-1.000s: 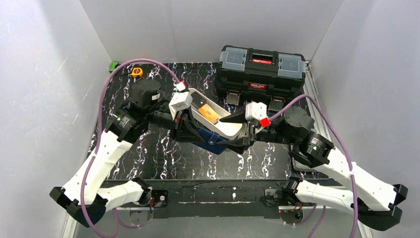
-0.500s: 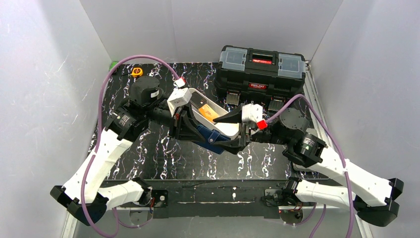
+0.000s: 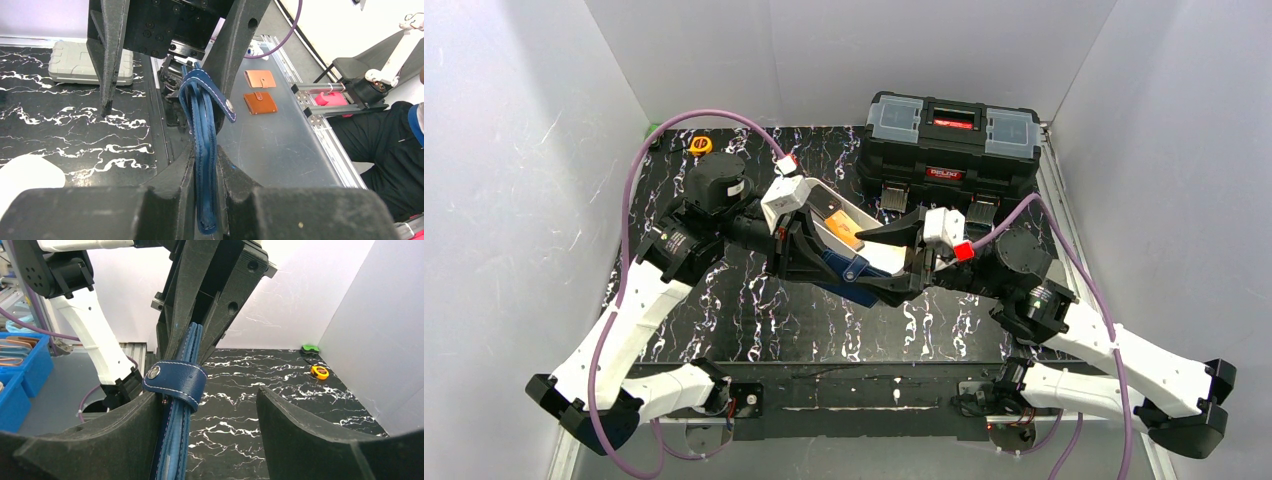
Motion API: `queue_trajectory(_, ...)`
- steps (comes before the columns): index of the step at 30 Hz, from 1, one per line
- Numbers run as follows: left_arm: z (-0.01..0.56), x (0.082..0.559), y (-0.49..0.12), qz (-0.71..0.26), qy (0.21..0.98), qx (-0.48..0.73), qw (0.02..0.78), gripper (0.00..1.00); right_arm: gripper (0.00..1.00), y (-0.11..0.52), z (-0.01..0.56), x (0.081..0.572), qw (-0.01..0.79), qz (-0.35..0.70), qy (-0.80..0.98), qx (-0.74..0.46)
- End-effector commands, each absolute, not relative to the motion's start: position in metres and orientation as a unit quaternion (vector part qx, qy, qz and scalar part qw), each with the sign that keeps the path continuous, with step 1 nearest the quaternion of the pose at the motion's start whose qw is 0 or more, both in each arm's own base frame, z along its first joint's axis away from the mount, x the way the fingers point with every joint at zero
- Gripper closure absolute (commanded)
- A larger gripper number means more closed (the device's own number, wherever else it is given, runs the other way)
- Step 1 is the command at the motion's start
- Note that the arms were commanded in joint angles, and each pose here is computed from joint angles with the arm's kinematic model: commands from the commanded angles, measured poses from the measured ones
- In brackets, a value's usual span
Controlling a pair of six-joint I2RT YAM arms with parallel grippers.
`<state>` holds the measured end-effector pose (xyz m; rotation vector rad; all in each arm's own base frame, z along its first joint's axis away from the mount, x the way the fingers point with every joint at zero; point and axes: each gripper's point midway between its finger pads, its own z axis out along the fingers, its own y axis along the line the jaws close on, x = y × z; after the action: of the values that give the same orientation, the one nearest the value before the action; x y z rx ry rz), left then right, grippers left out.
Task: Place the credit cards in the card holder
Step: Open the card holder at the center of the board.
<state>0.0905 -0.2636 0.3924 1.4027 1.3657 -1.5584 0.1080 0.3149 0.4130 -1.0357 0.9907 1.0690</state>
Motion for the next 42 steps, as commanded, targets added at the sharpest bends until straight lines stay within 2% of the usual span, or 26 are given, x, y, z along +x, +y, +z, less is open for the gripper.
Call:
queue_trajectory(1,0.400,0.062,-0.253,-0.622,0.484,0.548,0.281,1.00,0.27,0.300,0.451,0.126,0.691,0.452,0.415,-0.383)
queue_trajectory(6,0.399,0.061,-0.253,-0.623,0.483,0.549,0.280,1.00,0.30,0.297,0.456,0.127,0.692,0.461,0.419,-0.365)
queue_trajectory(27,0.390,0.058,-0.252,-0.622,0.490,0.546,0.274,1.00,0.24,0.277,0.493,0.126,0.722,0.499,0.387,-0.283)
queue_trajectory(42,0.386,0.062,-0.253,-0.604,0.493,0.553,0.295,1.00,0.26,0.291,0.463,0.121,0.680,0.512,0.420,-0.316)
